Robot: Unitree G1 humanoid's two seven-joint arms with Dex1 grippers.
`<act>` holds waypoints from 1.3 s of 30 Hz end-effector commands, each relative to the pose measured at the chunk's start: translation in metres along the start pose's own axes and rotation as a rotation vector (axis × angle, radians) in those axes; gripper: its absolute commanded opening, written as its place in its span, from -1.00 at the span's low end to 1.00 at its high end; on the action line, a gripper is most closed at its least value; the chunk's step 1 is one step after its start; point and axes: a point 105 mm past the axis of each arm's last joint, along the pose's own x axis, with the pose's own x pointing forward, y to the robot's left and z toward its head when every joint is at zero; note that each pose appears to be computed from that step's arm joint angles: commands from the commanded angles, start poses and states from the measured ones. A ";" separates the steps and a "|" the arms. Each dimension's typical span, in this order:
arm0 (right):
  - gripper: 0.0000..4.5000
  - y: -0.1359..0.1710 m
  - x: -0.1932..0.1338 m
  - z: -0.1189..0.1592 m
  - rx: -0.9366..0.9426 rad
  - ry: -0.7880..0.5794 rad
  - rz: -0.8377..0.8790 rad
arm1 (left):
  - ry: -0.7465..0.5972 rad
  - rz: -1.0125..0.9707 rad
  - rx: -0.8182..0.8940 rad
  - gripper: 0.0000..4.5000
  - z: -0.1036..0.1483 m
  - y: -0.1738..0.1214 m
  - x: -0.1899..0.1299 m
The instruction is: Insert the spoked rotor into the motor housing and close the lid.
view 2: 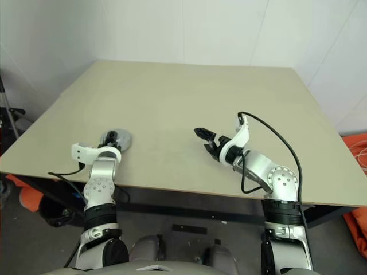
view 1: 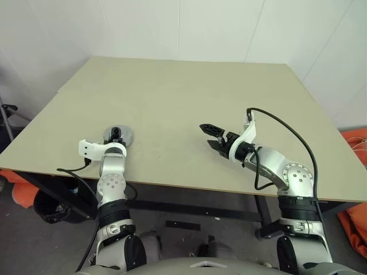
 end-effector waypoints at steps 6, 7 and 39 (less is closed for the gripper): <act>1.00 0.012 -0.001 0.006 -0.024 -0.020 0.044 | 0.034 0.007 0.040 0.99 -0.004 0.001 -0.008; 1.00 0.012 0.000 0.006 -0.024 -0.019 0.045 | 0.037 0.012 0.043 0.99 -0.004 0.003 -0.009; 1.00 0.014 0.003 0.005 -0.021 -0.005 0.058 | 0.317 0.127 0.196 0.99 -0.021 0.008 -0.055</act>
